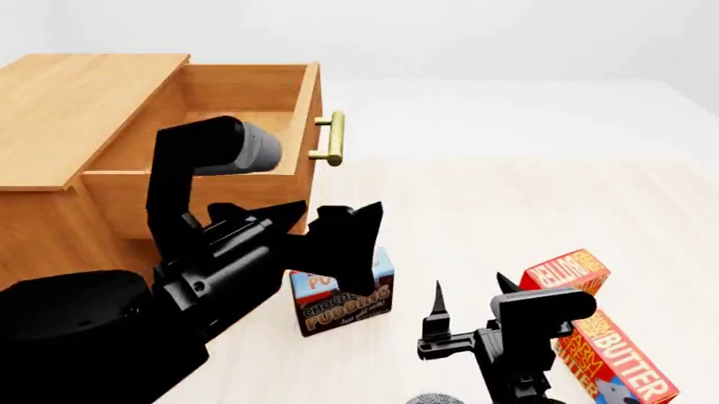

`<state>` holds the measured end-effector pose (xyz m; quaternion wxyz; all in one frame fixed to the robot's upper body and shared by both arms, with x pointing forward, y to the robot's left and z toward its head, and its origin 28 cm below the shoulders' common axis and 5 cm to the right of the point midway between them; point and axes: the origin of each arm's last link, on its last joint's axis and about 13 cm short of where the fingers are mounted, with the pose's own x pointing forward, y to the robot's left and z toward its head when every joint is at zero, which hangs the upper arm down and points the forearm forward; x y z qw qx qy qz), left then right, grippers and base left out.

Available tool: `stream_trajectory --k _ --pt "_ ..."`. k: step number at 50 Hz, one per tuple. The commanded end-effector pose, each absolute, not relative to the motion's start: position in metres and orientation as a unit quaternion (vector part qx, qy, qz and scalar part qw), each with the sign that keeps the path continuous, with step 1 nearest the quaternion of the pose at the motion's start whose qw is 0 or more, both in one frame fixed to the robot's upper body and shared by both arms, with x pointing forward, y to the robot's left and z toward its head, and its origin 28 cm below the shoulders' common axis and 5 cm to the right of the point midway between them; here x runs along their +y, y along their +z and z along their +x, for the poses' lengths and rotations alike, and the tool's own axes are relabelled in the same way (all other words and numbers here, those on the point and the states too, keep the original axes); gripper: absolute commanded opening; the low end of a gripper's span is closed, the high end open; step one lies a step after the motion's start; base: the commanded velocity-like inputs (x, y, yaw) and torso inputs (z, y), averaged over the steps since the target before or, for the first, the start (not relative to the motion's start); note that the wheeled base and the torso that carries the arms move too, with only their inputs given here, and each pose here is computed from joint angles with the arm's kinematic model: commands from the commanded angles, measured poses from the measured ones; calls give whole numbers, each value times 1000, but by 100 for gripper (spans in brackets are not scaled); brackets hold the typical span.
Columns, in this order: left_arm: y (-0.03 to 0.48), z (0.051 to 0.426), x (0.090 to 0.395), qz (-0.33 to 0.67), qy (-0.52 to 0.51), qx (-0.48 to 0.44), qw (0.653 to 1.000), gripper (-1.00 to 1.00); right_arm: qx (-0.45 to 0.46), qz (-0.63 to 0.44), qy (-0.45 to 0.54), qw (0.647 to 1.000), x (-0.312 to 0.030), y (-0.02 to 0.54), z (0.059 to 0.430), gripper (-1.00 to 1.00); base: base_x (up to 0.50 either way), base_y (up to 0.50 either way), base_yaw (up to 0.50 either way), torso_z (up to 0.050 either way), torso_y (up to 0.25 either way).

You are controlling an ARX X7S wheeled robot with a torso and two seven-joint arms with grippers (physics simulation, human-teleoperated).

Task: Put the bowl in the top drawer of the cabinet.

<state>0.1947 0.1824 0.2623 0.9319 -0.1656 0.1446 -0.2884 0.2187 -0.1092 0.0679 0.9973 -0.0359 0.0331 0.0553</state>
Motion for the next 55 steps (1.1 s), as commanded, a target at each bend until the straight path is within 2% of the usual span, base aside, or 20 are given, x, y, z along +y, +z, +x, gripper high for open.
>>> stream_trajectory --k 1,19,34,40,55 --pt "225 192 188 -173 -295 185 921 100 27 -35 44 998 -113 72 227 100 0 0 0 0 0" --pt "149 208 178 -189 -309 288 886 100 -16 -65 15 998 -124 117 216 100 0 0 0 0 0" --pt "115 196 166 -186 -347 334 856 100 -43 -91 16 995 -125 148 223 100 0 0 0 0 0" --pt "105 188 164 -184 -367 352 841 100 -47 -89 12 995 -128 150 222 100 0 0 0 0 0" --pt "82 180 158 -174 -369 384 828 100 -45 -98 8 994 -127 145 221 100 0 0 0 0 0"
